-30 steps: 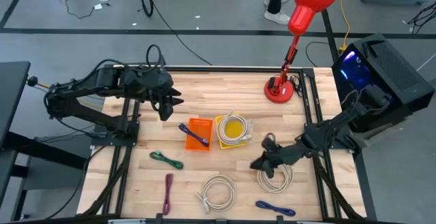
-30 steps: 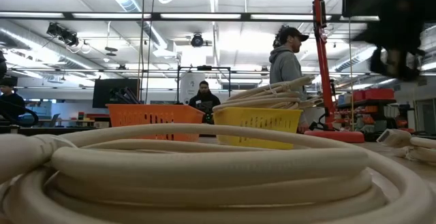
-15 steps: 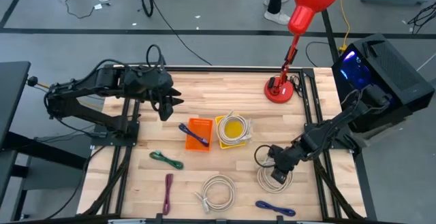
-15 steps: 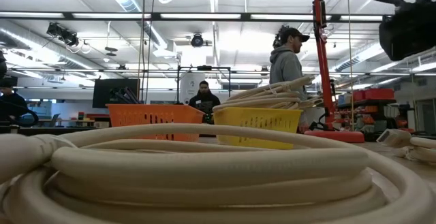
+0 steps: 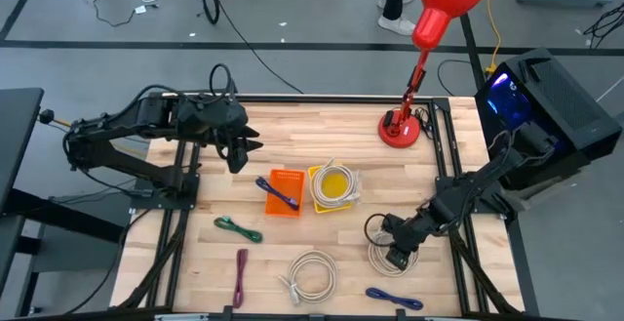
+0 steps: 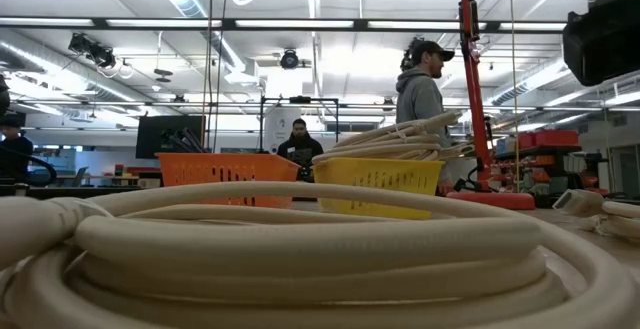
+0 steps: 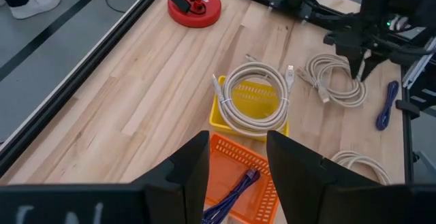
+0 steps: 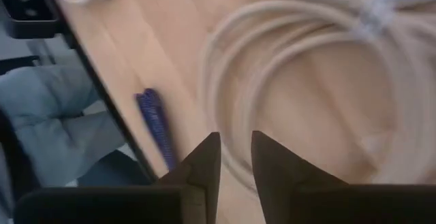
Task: Pick & Place USB Port
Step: Put the brown HDMI cable into the yellow bin
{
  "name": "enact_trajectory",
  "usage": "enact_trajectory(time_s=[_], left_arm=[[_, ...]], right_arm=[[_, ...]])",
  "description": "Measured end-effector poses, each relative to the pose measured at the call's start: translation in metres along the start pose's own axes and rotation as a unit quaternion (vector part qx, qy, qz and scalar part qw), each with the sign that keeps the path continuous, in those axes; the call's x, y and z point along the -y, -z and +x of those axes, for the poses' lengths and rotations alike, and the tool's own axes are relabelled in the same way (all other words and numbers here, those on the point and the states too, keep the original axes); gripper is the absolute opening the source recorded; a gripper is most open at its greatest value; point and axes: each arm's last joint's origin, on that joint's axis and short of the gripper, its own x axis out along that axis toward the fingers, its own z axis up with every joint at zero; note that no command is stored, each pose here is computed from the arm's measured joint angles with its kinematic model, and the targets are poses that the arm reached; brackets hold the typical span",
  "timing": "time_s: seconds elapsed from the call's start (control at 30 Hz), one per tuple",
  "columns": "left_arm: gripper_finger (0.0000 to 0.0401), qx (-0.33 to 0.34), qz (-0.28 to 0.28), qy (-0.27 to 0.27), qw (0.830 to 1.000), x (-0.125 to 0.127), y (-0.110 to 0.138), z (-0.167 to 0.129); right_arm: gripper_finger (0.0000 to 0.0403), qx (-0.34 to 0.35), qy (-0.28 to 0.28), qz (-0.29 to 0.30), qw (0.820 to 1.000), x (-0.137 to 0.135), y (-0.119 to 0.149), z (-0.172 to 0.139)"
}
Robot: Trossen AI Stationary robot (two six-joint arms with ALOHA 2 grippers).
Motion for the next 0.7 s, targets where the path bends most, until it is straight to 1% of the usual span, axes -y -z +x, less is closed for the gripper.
enact_trajectory(time_s=[0.27,0.4,0.7], left_arm=[[0.0151,0.000,0.001,0.000,1.000,0.000,0.000,0.000],[0.0151,0.000,0.002,0.000,1.000,0.000,0.000,0.000],[0.0151,0.000,0.002,0.001,1.000,0.000,0.000,0.000]], right_arm=[[0.0086,-0.010,-0.005,0.006,1.000,-0.004,0.004,0.030],[0.0086,-0.014,0.015,0.009,1.000,0.000,0.004,0.032],[0.0086,-0.002,0.036,0.011,0.999,0.004,0.004,0.033]])
